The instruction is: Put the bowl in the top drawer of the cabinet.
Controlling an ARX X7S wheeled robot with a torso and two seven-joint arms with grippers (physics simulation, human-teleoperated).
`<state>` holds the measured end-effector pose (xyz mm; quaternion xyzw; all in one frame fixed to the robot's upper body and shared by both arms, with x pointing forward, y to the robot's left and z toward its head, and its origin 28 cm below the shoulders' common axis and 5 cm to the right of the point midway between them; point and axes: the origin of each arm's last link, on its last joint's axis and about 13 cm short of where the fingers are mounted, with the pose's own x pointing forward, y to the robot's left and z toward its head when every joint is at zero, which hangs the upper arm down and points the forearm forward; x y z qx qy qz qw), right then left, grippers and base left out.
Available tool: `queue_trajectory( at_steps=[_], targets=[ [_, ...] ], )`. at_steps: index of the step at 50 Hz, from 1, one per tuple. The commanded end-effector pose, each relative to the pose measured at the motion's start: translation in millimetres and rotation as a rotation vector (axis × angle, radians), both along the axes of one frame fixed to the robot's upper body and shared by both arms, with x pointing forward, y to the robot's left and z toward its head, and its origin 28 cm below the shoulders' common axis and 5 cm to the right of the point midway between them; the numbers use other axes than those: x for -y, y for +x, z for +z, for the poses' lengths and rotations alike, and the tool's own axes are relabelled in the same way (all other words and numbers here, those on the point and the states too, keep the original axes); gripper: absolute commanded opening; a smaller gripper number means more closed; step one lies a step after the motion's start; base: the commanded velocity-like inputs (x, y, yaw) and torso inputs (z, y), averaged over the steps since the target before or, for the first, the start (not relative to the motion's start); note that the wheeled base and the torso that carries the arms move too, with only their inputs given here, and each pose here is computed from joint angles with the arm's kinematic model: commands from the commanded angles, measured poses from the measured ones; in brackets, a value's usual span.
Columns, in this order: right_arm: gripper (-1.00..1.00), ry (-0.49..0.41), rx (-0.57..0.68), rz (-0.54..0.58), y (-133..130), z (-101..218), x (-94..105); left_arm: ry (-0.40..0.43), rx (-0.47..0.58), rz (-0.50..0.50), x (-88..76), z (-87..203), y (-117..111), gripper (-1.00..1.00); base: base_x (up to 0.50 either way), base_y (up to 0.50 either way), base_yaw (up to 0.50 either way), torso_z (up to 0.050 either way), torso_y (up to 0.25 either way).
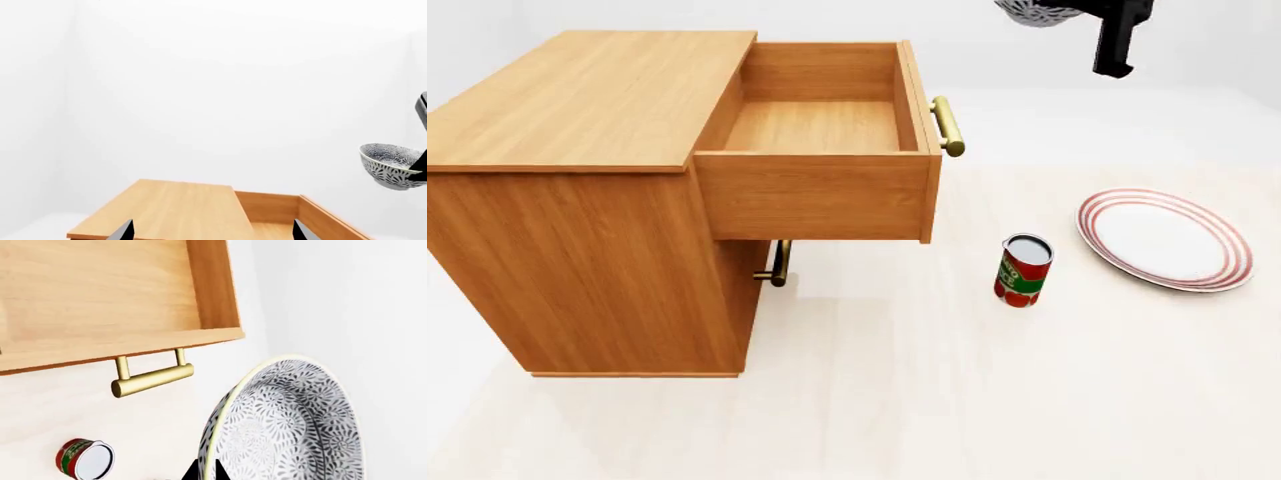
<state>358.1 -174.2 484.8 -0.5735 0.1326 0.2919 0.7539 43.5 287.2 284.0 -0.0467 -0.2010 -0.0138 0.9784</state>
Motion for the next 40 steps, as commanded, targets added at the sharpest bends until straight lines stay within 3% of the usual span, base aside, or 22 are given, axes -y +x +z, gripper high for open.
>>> queue_trajectory(
  at_steps=[1,11,25,32,40],
  targets=[
    [-1.00,-0.039,0.002,0.145,8,12,-50.9,-0.003,0.008,0.003,-0.7,0,-2,1.00,0.00,0.00,0.00,0.000,0.000],
    [-1.00,-0.012,-0.007,0.288,7,15,-94.9,-0.010,0.011,0.006,-2.1,-1,-2,1.00,0.00,0.00,0.00,0.000,0.000],
    [-1.00,0.027,-0.026,0.416,3,18,-138.6,-0.016,0.020,0.004,-3.0,0,-4,1.00,0.00,0.00,0.00,0.000,0.001],
    [-1.00,0.035,-0.045,0.438,5,14,-148.8,-0.017,0.034,-0.001,-3.5,1,-11,1.00,0.00,0.00,0.00,0.000,0.000],
    [-1.00,0.040,-0.047,0.426,8,14,-147.4,0.010,0.070,-0.013,-2.8,1,-14,1.00,0.00,0.00,0.00,0.000,0.000]
  ],
)
